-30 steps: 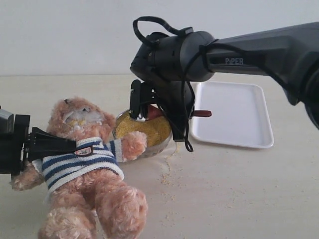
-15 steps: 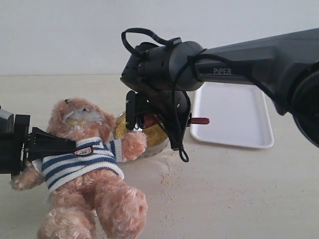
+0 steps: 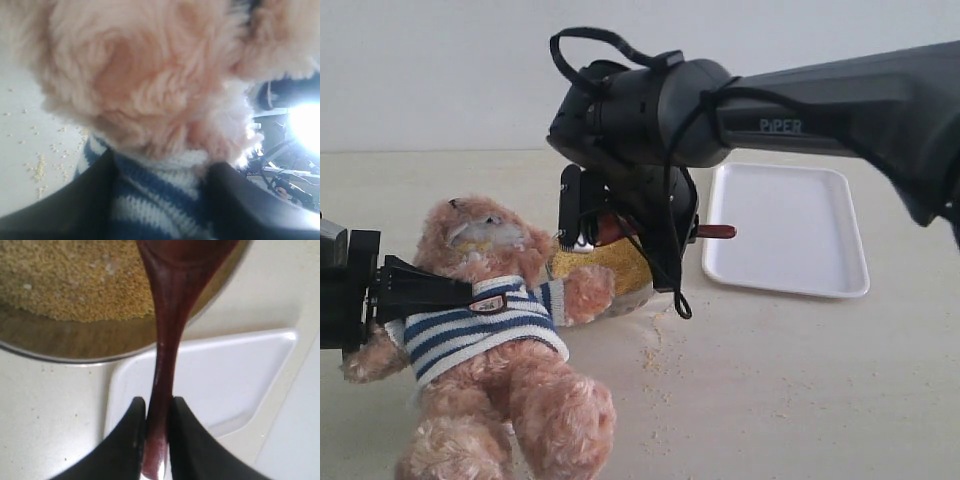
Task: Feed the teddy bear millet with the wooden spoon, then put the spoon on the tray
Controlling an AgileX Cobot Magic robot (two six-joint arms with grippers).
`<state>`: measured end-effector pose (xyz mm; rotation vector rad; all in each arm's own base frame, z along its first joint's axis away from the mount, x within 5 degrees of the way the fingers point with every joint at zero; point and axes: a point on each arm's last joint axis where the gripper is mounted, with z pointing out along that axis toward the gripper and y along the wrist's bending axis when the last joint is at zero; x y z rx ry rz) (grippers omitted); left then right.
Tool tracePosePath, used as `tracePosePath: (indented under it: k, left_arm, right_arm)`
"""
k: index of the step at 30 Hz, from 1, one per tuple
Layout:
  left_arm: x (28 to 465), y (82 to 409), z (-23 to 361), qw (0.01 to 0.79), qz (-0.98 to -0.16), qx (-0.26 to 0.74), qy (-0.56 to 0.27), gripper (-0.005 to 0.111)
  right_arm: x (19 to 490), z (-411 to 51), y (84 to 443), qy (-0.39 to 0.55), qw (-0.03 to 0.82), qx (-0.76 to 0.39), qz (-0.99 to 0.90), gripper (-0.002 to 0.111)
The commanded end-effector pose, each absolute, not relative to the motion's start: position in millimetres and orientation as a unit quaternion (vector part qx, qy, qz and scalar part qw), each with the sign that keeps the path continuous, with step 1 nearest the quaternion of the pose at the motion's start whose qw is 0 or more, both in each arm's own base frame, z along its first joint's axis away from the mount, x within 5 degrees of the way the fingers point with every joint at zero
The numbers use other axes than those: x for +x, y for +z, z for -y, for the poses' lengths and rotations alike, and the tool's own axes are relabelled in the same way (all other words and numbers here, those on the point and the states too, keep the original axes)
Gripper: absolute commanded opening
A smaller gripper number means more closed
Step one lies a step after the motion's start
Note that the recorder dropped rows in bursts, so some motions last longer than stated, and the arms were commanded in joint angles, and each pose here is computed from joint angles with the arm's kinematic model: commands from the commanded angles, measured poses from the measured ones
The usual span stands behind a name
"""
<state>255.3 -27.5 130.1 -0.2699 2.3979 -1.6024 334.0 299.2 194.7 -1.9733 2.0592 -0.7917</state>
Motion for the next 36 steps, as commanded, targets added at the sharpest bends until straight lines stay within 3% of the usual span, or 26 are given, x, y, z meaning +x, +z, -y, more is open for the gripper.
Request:
tracePosePath:
  k: [1,28,36]
  left_arm:
    - [257.3,134.6,27.9,0.126,-0.810,-0.096,-0.565,0.005]
    - [257.6,134.8,27.8,0.123,-0.808,-0.104,-0.567,0.005]
    - [257.9,134.9,27.7,0.124,-0.808,-0.105,-0.567,0.005]
  right_arm:
    - [329.0,-294.6,224.2,-0.261,0.117,-0.653,-0.702,0.000]
    - [321.5,-291.3,234.6,-0.236,0.105,-0.657,-0.709,0.000]
    - [346.2,-294.9,233.4,-0.354,0.152,-0.700,-0.602,0.000]
